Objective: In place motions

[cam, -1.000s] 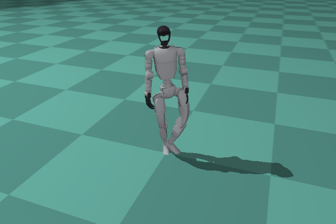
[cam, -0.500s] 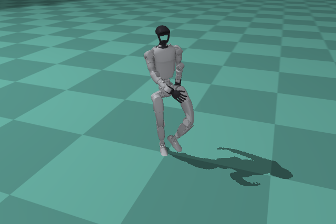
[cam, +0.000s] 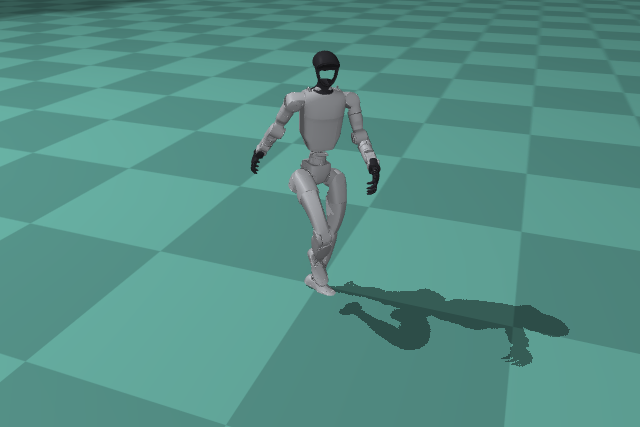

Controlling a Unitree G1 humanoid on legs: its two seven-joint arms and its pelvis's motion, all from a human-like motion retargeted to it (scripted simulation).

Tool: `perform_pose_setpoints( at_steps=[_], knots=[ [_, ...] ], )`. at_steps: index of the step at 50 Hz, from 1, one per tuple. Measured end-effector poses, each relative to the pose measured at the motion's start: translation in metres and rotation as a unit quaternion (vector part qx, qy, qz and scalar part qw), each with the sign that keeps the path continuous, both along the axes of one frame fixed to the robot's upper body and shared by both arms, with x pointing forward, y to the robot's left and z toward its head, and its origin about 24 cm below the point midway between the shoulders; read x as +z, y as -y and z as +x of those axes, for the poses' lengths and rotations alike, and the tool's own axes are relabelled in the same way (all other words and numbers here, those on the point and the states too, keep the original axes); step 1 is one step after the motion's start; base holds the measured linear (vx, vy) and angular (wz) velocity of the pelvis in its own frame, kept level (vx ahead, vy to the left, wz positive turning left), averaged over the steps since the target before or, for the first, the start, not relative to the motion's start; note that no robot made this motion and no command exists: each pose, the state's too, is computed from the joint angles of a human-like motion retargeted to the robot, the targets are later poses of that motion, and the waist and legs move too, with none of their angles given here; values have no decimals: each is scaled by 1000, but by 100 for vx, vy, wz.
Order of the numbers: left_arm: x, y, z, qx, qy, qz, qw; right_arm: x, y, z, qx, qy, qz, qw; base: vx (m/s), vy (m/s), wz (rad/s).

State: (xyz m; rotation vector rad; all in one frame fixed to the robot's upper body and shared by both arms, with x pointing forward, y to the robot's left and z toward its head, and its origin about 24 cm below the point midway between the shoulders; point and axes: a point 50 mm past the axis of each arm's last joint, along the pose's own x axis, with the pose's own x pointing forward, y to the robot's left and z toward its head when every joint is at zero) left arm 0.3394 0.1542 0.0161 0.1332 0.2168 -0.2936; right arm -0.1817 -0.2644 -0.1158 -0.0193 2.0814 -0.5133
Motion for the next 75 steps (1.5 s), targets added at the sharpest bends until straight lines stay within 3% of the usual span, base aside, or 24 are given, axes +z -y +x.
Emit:
perform_pose_setpoints(
  at_steps=[3,7,12,16,22,26,30,35,40,48,53,60,70,75],
  knots=[
    [-35,-2,-22,5,-76,-8,997,-21,-8,40,34,54,59,996,12,1,-83],
    [-121,-18,-108,20,-271,-6,962,-48,-33,116,94,156,185,966,17,-3,-81],
    [-188,-14,-253,27,-556,-13,831,-59,-87,242,157,385,234,879,-10,-2,-23],
    [-191,-29,-365,70,-704,2,707,-37,-116,321,311,470,259,784,-8,-11,-101],
    [-174,-38,-455,212,-765,-47,607,10,-133,401,545,487,242,638,-32,-19,-79],
    [-168,-25,-475,299,-760,-122,563,24,-135,418,614,487,195,589,-30,-12,76],
    [-174,-25,-459,315,-742,-133,576,2,-126,391,584,469,193,634,-17,-4,62],
    [-186,-35,-410,217,-715,-92,658,-38,-103,322,475,389,238,753,-14,-6,7],
    [-193,-33,-367,157,-679,-46,715,-59,-88,261,352,314,214,855,-20,-2,45],
    [-195,-33,-311,94,-610,28,787,-61,-61,190,183,213,204,938,-17,3,13],
    [-196,-26,-308,70,-612,29,787,-56,-40,167,274,129,241,922,-2,7,-13],
    [-197,-20,-340,125,-638,12,759,-54,-26,180,450,54,260,853,12,11,-5],
    [-195,-31,-356,158,-668,-8,727,-63,-73,200,342,176,248,889,10,7,-23],
    [-195,-32,-353,174,-668,-23,723,-64,-81,209,373,177,266,871,3,6,-10]
  ],
)
